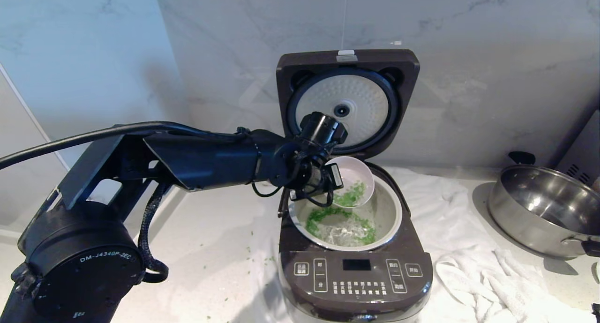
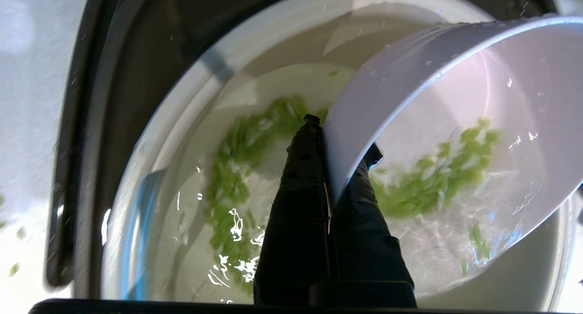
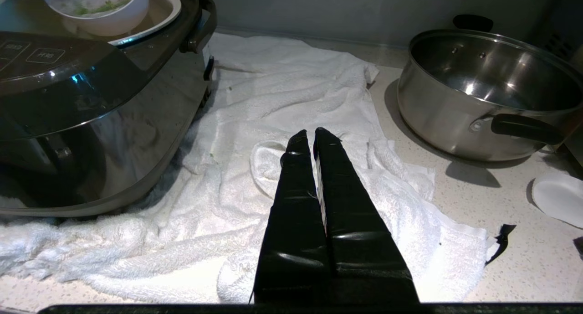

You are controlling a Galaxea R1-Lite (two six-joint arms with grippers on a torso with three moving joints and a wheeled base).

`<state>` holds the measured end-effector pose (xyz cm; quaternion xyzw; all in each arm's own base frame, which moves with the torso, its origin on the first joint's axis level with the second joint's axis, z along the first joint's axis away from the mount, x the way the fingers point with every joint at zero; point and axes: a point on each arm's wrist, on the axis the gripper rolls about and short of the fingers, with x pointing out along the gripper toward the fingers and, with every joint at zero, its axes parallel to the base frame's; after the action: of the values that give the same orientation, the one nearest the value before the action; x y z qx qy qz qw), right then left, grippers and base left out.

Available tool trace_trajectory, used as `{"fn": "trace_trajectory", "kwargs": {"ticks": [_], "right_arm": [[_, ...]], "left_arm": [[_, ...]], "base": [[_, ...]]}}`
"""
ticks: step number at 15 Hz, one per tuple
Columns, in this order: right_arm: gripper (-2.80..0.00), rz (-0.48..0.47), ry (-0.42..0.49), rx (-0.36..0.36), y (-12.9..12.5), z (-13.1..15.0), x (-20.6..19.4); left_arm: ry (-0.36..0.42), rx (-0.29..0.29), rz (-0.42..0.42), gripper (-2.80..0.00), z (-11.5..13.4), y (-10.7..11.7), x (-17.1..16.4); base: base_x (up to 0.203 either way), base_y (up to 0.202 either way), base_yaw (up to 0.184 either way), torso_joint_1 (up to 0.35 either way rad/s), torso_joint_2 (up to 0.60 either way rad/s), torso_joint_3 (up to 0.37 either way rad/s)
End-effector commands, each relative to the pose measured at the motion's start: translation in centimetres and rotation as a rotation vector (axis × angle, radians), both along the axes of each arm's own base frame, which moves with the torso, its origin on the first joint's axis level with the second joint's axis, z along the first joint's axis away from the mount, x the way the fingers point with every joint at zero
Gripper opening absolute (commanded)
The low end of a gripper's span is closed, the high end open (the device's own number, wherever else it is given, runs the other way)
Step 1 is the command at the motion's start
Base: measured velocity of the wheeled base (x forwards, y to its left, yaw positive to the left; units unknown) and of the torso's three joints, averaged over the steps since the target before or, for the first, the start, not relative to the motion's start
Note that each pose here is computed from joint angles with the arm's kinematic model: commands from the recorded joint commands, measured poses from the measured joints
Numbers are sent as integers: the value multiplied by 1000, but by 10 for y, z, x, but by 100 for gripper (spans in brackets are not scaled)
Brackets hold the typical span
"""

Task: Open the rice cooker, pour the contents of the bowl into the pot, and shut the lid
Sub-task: Pour the water from the bowl into the rice cooker

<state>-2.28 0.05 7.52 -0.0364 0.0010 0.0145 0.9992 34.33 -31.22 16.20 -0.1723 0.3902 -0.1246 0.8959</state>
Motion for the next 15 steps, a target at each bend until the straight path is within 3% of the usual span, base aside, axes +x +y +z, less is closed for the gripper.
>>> {"fn": "trace_trajectory", "kwargs": {"ticks": [1, 6, 9, 12, 15], "right_arm": [[-280, 0, 0, -1, 0, 0, 0], [-280, 0, 1, -1, 0, 0, 0], [-280, 1, 0, -1, 0, 0, 0], [-280, 2, 1, -1, 0, 0, 0], [-280, 2, 0, -1, 0, 0, 0]], "left_arm": [[-25, -31, 5, -280, -7, 1, 1], [-244, -216, -19, -280, -23, 6, -2], [-465, -407, -24, -280, -17, 10, -3], [-660, -607, -113, -280, -24, 23, -13], [-695, -597, -161, -280, -44, 24, -11]], "base": [[0, 0, 0, 0, 0, 0], [0, 0, 0, 0, 0, 0], [0, 0, 0, 0, 0, 0], [0, 0, 0, 0, 0, 0], [0, 0, 0, 0, 0, 0]]}}
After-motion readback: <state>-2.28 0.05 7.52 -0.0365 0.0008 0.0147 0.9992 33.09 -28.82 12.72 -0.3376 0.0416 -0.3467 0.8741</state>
